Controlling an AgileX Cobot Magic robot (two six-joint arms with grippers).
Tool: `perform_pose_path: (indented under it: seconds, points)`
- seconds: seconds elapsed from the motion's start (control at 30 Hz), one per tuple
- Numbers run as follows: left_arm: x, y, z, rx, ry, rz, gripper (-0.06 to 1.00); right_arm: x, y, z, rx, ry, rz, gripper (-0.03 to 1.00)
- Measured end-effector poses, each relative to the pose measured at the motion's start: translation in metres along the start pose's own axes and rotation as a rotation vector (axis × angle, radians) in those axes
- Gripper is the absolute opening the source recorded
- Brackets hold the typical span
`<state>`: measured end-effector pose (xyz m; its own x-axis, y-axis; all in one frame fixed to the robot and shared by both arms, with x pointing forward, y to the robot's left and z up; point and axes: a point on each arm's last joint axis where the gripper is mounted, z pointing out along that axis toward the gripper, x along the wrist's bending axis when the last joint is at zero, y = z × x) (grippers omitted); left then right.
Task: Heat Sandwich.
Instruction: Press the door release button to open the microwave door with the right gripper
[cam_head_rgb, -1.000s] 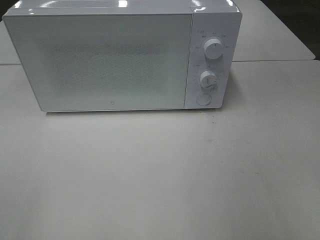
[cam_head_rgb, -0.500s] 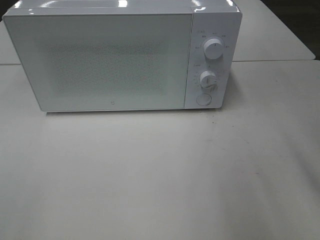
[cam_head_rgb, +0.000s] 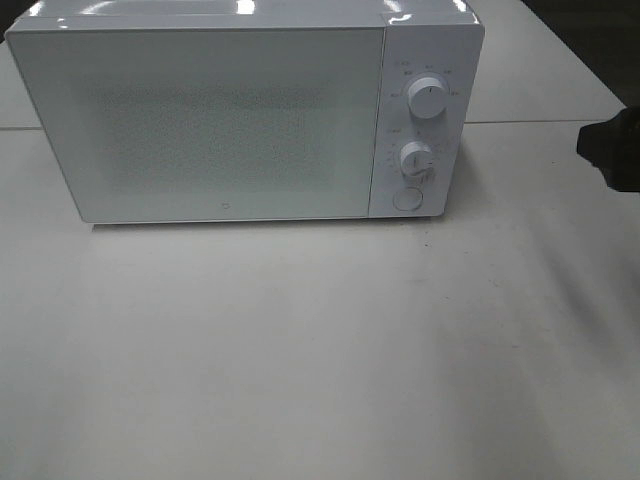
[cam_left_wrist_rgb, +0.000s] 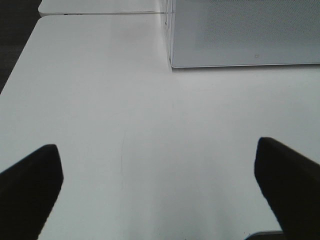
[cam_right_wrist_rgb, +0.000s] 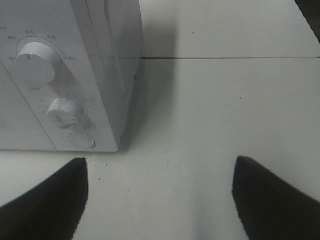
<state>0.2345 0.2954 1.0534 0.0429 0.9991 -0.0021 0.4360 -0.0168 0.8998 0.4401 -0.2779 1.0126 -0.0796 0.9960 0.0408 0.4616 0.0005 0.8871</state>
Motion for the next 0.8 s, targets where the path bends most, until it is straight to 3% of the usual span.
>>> perform_pose_path:
  seconds: [0.23,0.43,0.8]
  points:
    - [0.000,0.000,0.000,0.000,0.000,0.000,0.99,0.015,-0.026,0.025,-0.075,0.041,0.010,0.77]
    - [0.000,0.000,0.000,0.000,0.000,0.000,0.99,0.030,-0.039,0.039,-0.077,0.039,-0.005,0.77]
    - [0.000,0.000,0.000,0.000,0.000,0.000,0.99,0.077,-0.070,0.058,-0.100,0.010,-0.062,0.77]
